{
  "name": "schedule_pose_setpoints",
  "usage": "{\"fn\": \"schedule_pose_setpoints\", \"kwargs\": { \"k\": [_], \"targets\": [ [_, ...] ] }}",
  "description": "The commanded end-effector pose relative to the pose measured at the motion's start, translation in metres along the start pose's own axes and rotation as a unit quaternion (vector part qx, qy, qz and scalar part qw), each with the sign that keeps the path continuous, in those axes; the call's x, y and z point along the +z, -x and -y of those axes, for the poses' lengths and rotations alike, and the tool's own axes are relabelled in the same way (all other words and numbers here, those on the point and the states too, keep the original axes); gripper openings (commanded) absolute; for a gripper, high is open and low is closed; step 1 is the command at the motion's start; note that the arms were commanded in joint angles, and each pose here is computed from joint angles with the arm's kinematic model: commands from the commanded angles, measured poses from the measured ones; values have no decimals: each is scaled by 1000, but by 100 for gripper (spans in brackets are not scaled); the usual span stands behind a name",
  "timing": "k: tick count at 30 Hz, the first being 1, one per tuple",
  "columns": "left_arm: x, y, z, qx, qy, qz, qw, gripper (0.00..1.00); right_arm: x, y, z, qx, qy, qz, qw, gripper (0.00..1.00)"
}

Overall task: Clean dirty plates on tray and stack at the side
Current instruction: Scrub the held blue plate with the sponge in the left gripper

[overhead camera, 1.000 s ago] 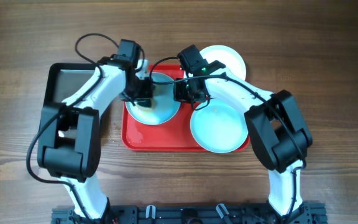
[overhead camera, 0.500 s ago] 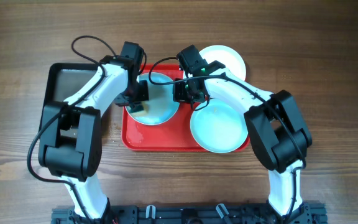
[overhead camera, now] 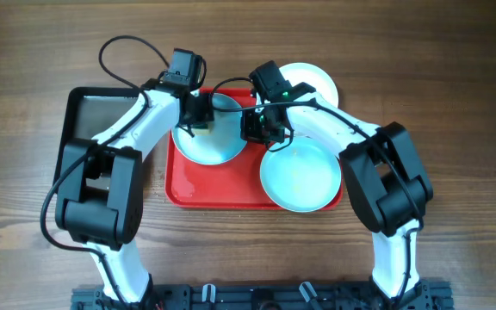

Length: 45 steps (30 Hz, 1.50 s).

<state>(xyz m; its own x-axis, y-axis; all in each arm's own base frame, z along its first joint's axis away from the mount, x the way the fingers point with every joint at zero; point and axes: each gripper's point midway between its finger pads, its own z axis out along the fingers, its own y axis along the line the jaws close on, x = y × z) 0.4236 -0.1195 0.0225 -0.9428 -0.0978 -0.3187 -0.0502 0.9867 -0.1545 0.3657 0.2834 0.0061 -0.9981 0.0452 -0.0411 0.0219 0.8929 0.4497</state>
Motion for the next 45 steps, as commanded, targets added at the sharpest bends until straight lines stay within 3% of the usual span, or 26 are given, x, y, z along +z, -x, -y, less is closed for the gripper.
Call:
{"fn": "schedule_pose_setpoints", "kwargs": {
  "k": [1, 10, 13, 15, 16, 18, 19, 22, 25, 28, 31, 34, 37, 39, 43, 45],
  "targets": [
    [6, -21, 29, 44, -96, -48, 993, 4, 15, -18, -6, -9, 21, -39, 999, 4],
    [-8, -75, 34, 112, -144, -155, 971, 4, 15, -16, -7, -14, 24, -36, 999, 4],
    [2, -56, -1, 81, -45, -121, 988, 4, 15, -16, -7, -16, 24, -36, 999, 4],
    [5, -35, -38, 36, 66, -74, 994, 4, 15, -16, -7, -16, 24, -36, 999, 4],
    [-1, -21, -70, -11, 164, -32, 986, 4, 15, -16, -7, -16, 24, -36, 999, 4],
    [-15, -11, -100, -58, 260, 13, 964, 4, 15, -16, -8, -16, 25, -34, 999, 4],
    [-18, -12, -105, -68, 275, 18, 959, 4, 15, -15, -8, -17, 26, -33, 999, 4],
    [-18, -26, -104, -76, 271, -10, 960, 4, 15, -12, -10, -20, 30, -26, 999, 4],
    [-10, -47, -83, -71, 204, -71, 974, 4, 15, -11, -11, -21, 31, -25, 999, 4],
    [-5, -80, -23, -19, 20, -171, 985, 4, 15, -10, -12, -22, 32, -23, 999, 4],
    [-22, -98, 33, 17, -159, -223, 962, 4, 15, -10, -12, -22, 33, -23, 999, 4],
    [-28, -95, 52, 12, -215, -223, 951, 4, 15, -10, -12, -22, 33, -23, 999, 5],
    [-24, -84, 55, 12, -218, -198, 956, 4, 15, -10, -12, -22, 33, -23, 999, 4],
    [-14, -70, 46, -5, -184, -169, 968, 4, 15, -10, -12, -22, 33, -23, 999, 4],
    [3, -48, -1, -60, -33, -112, 991, 4, 15, -10, -12, -22, 33, -23, 999, 4],
    [5, -40, -32, -92, 60, -78, 991, 4, 15, -10, -12, -22, 33, -23, 999, 4]
  ]
}}
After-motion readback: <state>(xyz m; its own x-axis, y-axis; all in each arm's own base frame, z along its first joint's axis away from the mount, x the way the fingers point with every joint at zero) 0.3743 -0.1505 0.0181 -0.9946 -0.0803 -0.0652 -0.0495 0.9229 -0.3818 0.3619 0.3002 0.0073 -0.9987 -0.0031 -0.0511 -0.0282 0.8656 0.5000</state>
